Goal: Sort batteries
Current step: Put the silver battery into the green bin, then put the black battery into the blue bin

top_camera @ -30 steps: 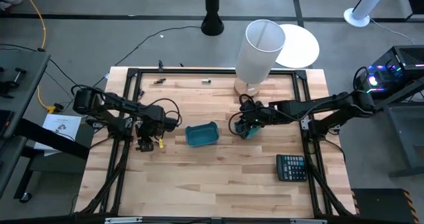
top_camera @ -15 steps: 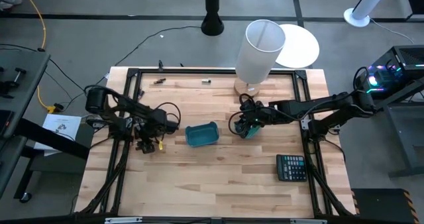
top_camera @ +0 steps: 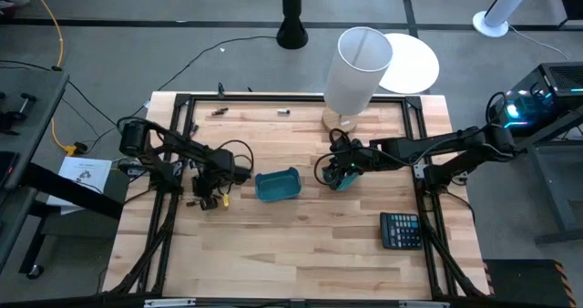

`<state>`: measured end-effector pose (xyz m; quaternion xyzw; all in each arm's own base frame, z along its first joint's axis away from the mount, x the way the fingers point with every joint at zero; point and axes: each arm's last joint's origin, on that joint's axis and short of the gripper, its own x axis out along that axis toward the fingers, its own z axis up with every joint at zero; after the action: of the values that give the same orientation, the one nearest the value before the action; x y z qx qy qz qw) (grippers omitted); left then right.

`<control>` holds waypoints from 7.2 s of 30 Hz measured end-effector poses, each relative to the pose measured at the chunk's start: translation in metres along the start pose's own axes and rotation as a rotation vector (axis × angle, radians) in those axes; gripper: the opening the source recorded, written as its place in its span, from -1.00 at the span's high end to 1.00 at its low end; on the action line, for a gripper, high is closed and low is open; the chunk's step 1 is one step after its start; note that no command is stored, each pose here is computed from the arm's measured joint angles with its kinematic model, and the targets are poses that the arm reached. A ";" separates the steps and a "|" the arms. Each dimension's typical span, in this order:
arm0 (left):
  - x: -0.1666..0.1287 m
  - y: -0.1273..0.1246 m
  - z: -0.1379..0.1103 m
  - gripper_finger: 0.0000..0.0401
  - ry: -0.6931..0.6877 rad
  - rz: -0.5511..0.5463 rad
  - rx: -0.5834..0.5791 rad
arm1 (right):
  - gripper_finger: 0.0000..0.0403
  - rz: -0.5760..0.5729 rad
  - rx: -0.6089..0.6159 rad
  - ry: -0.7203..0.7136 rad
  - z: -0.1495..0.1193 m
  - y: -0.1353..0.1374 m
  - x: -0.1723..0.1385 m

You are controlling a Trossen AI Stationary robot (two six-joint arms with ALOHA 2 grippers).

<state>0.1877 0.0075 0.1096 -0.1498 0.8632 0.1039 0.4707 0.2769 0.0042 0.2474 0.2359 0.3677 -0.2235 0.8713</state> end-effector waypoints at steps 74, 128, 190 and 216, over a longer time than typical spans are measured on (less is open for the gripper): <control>-0.228 0.177 0.149 -0.10 -1.025 -0.036 -0.184 | 0.15 0.241 0.015 -0.448 0.039 -0.001 -0.115; -0.280 0.055 0.126 0.85 -1.310 -0.260 0.485 | 0.15 0.284 0.089 -0.826 0.044 0.025 -0.154; -0.027 -0.032 -0.023 0.00 -0.392 0.039 0.337 | 0.15 0.399 -0.131 -0.725 0.032 0.014 -0.170; -0.144 -0.055 -0.025 0.94 -1.106 -0.036 0.364 | 0.15 0.317 -0.075 -0.748 0.033 0.011 -0.170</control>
<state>0.2617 -0.0287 0.2422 -0.0045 0.4905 0.0087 0.8714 0.1941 0.0306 0.3972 0.1603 -0.0075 -0.1433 0.9766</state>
